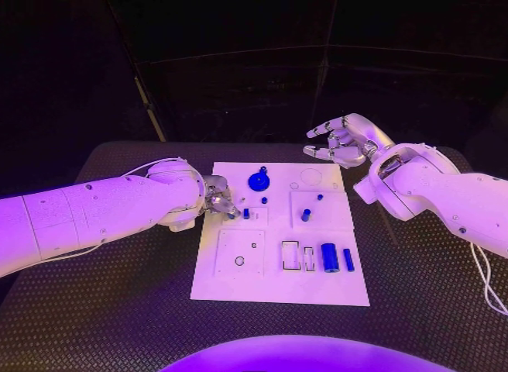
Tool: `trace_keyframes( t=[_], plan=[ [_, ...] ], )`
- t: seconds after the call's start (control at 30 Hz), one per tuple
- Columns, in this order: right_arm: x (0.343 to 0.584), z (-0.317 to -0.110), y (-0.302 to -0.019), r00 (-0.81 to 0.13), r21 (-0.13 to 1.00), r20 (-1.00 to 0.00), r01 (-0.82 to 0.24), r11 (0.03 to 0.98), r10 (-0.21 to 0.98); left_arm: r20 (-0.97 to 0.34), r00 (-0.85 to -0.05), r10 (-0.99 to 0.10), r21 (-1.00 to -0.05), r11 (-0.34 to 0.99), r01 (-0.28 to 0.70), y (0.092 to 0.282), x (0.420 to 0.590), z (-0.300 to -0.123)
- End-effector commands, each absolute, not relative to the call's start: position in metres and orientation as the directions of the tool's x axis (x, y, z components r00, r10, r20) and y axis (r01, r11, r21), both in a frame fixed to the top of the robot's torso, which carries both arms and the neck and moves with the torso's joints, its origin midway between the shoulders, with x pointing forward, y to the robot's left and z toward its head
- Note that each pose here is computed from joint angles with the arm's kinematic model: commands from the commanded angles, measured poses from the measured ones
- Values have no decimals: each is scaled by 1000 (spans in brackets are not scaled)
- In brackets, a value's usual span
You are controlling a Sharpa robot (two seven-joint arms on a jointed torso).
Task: Assemble the parts on the task board
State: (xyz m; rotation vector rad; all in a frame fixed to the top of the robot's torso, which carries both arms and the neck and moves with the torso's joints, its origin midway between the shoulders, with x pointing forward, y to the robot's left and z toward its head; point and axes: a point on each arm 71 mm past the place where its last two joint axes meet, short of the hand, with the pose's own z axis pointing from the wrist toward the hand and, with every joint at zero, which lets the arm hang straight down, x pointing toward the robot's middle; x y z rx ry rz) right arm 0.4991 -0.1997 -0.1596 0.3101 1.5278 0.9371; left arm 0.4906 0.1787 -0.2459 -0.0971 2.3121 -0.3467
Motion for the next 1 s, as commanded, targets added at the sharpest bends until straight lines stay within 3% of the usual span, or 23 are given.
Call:
trace_keyframes(
  t=[0.03, 1.0],
  plan=[
    [499, -158, -199, -210, 705, -704, -327, 630, 679, -675, -724, -143, -256, 965, 49, 178, 486, -253],
    [499, -158, -199, -207, 705, -704, -328, 629, 680, -698, -695, -173, -262, 965, 22, 187, 488, -251]
  ],
)
